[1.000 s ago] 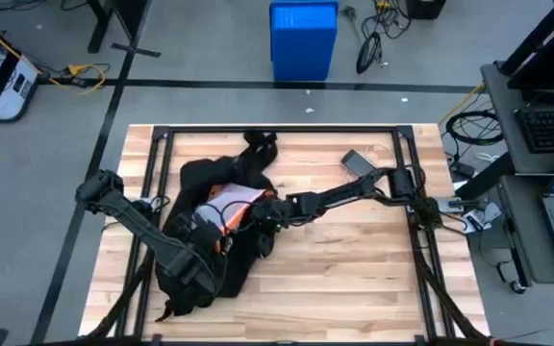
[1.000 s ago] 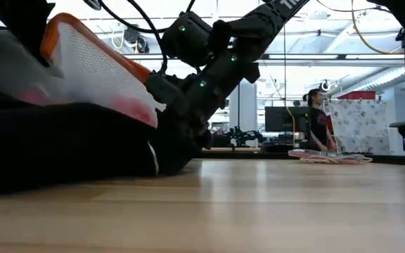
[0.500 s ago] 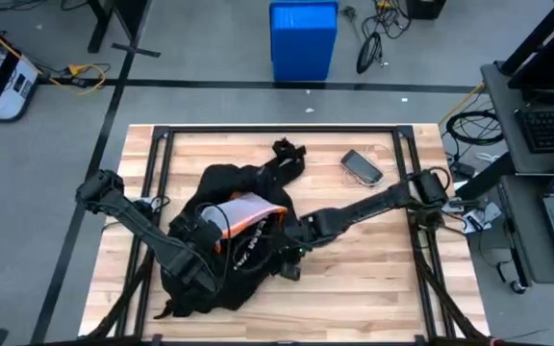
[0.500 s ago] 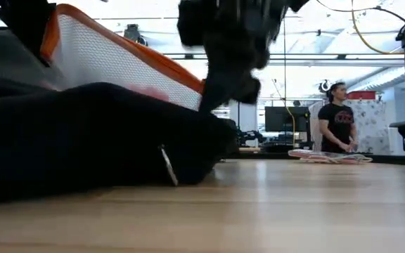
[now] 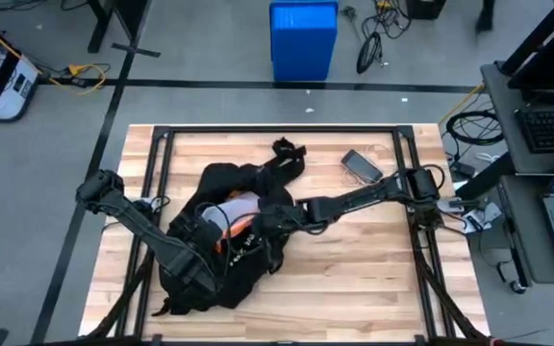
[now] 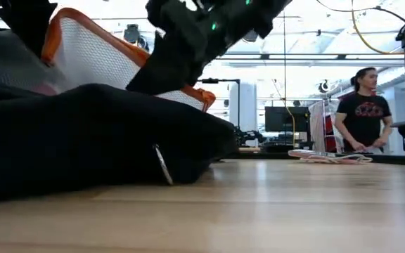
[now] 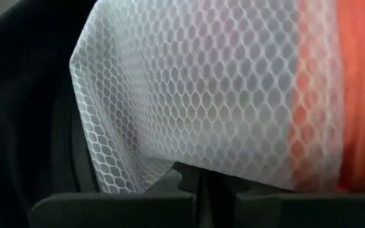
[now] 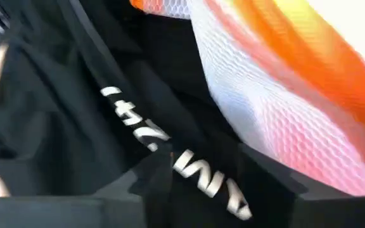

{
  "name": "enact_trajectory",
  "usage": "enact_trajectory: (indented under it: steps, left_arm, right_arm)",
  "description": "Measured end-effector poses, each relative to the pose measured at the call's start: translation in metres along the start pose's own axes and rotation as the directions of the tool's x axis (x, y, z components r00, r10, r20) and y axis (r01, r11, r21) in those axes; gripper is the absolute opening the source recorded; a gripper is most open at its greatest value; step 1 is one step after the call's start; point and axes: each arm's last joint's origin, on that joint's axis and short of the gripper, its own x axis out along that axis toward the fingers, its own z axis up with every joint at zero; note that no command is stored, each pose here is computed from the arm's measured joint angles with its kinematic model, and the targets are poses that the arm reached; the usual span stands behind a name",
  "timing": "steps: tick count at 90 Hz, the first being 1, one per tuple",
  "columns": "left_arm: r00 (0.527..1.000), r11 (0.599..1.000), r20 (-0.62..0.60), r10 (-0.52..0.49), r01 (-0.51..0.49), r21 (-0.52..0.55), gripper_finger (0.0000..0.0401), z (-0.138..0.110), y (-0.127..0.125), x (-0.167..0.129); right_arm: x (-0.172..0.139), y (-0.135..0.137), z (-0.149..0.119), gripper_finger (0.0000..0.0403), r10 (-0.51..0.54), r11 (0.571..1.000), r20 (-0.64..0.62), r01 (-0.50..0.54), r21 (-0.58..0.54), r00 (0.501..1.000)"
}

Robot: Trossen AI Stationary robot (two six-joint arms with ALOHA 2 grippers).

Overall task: Unpack backpack
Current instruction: Put the orange zip bag into the black backpack

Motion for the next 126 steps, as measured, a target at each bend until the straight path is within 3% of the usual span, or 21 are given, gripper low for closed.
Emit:
enact_trajectory:
  steps: [17, 41, 58, 90, 105, 126]
  left_arm:
    - [1.0, 1.0, -0.006, 0.001, -0.001, 0.008, 0.0, 0.0, 0.0, 0.0]
    - [1.0, 1.0, -0.004, -0.001, 0.001, 0.006, 0.0, 0.0, 0.0, 0.0]
    - [1.0, 1.0, -0.003, 0.001, -0.001, 0.004, 0.0, 0.001, 0.0, 0.001]
    - [1.0, 1.0, -0.008, -0.002, 0.002, 0.001, 0.0, 0.001, 0.0, 0.001]
    - [1.0, 1.0, -0.01, -0.002, 0.002, 0.001, 0.0, 0.001, 0.0, 0.001]
    - [1.0, 1.0, -0.015, -0.003, 0.003, 0.001, 0.0, 0.001, 0.0, 0.001]
  right_arm:
    - [0.013, 0.0, -0.012, 0.0204, 0.063, 0.989, -0.036, -0.067, -0.131, 0.997]
    - [0.017, -0.008, -0.013, 0.0198, 0.058, 0.968, -0.022, -0.062, -0.242, 0.998]
    - [0.032, -0.01, -0.022, 0.019, 0.055, 0.928, 0.008, -0.048, -0.369, 0.998]
    - [0.052, -0.009, -0.039, 0.0184, 0.055, 0.933, -0.023, -0.06, -0.354, 0.998]
    - [0.058, -0.009, -0.046, 0.0141, 0.049, 0.943, -0.043, -0.061, -0.326, 0.998]
    - [0.059, -0.011, -0.048, 0.0011, 0.004, 0.981, -0.064, -0.016, -0.194, 0.998]
